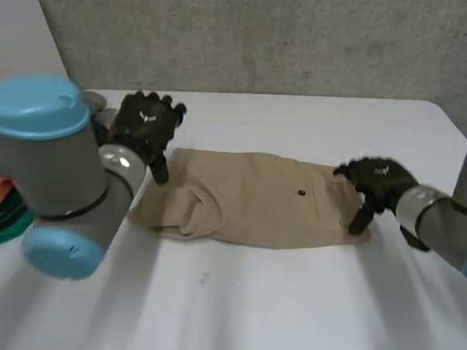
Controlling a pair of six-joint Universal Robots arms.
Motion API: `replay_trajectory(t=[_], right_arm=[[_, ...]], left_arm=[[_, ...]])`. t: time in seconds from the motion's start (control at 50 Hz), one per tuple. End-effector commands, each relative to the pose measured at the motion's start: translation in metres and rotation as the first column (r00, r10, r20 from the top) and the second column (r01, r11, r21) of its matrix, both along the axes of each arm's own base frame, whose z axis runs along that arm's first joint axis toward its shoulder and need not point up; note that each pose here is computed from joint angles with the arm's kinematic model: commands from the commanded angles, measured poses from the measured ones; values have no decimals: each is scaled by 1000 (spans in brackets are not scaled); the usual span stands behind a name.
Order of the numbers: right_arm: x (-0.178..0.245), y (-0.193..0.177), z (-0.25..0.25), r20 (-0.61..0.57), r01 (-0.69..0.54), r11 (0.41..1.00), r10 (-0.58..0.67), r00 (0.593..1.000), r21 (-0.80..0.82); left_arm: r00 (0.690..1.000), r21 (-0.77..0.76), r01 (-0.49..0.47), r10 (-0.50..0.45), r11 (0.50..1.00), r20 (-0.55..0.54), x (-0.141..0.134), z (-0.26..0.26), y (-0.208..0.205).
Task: Fold the laundry.
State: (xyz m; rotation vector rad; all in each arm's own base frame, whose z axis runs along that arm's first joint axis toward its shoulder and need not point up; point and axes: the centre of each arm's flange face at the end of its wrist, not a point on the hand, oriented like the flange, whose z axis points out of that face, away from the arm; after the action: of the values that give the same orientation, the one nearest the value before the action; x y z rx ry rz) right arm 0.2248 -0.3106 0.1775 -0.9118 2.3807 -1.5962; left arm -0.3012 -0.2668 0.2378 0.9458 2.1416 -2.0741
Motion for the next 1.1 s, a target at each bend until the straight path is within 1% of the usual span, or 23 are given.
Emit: replay_trajectory(t=[0.02, 0.18, 0.3, 0.42, 0.44, 0.5, 0.52, 0.58, 0.66, 0.68, 0.7, 0.72, 0.74, 0.76, 0.8, 0.82, 0.84, 0.9, 0.96, 0.98, 1.02, 1.04, 1.1], right_arm=[[-5, 1, -38, -1, -1, 999, 1, 1000, 40], [-5, -15, -49, 4, 20, 1000, -20, 1000, -3], [-31, -19, -28, -26, 140, 988, -142, 989, -71], [-66, -25, -6, -159, 174, 968, -203, 966, -181], [-71, -27, -2, -218, 156, 965, -202, 955, -211], [-67, -26, 5, -297, 98, 960, -177, 938, -263], [-56, -25, 9, -336, 40, 953, -145, 931, -299], [-23, -16, 17, -354, -80, 923, -63, 933, -376], [39, 12, 30, -362, -287, 808, 99, 927, -514], [64, 29, 31, -376, -384, 738, 189, 907, -555], [76, 38, 30, -386, -432, 697, 235, 892, -572], [87, 47, 26, -399, -478, 659, 282, 873, -581], [107, 65, 15, -420, -565, 581, 379, 825, -585], [116, 74, 10, -431, -601, 545, 419, 799, -585], [130, 89, -3, -455, -665, 484, 488, 745, -569], [138, 98, -14, -473, -706, 449, 530, 704, -547], [141, 102, -19, -481, -722, 441, 544, 687, -533], [148, 109, -28, -496, -757, 440, 575, 650, -482], [148, 107, -22, -470, -746, 479, 581, 664, -462], [145, 102, -17, -418, -716, 528, 583, 696, -456], [142, 96, -10, -336, -672, 583, 586, 737, -457], [138, 90, 6, -224, -611, 642, 582, 782, -464], [126, 81, 34, -25, -502, 731, 555, 832, -461]], left_arm=[[996, 139, 54, -43, 989, -81, 10, -13, 25], [994, 169, 37, -19, 985, -110, 13, -16, 26], [993, 150, 24, -6, 988, -120, 16, -9, 25], [991, 136, 5, 13, 991, -133, 23, -1, 23], [991, 138, 4, 15, 990, -134, 26, 0, 24], [990, 141, -6, 25, 990, -136, 30, 1, 25], [990, 141, -12, 32, 990, -140, 33, 2, 25], [989, 147, -16, 37, 989, -142, 35, 1, 25], [988, 156, -36, 59, 987, -145, 40, -1, 23], [987, 158, -40, 63, 987, -146, 41, -1, 23], [987, 159, -43, 67, 986, -147, 42, -1, 22], [986, 162, -49, 73, 986, -147, 43, -1, 22], [985, 164, -58, 84, 985, -150, 46, -1, 21], [984, 164, -63, 89, 984, -154, 47, -1, 20], [982, 165, -72, 99, 984, -160, 50, -1, 18], [980, 168, -79, 107, 983, -167, 51, 0, 17], [979, 170, -82, 111, 982, -171, 52, 0, 16], [976, 174, -84, 116, 981, -184, 53, 1, 15], [976, 166, -83, 114, 983, -187, 52, 2, 13], [975, 158, -80, 110, 984, -192, 50, 4, 12], [974, 143, -79, 107, 987, -200, 49, 8, 9], [973, 127, -75, 100, 989, -209, 46, 12, 6], [971, 104, -67, 89, 992, -220, 41, 18, 1]])
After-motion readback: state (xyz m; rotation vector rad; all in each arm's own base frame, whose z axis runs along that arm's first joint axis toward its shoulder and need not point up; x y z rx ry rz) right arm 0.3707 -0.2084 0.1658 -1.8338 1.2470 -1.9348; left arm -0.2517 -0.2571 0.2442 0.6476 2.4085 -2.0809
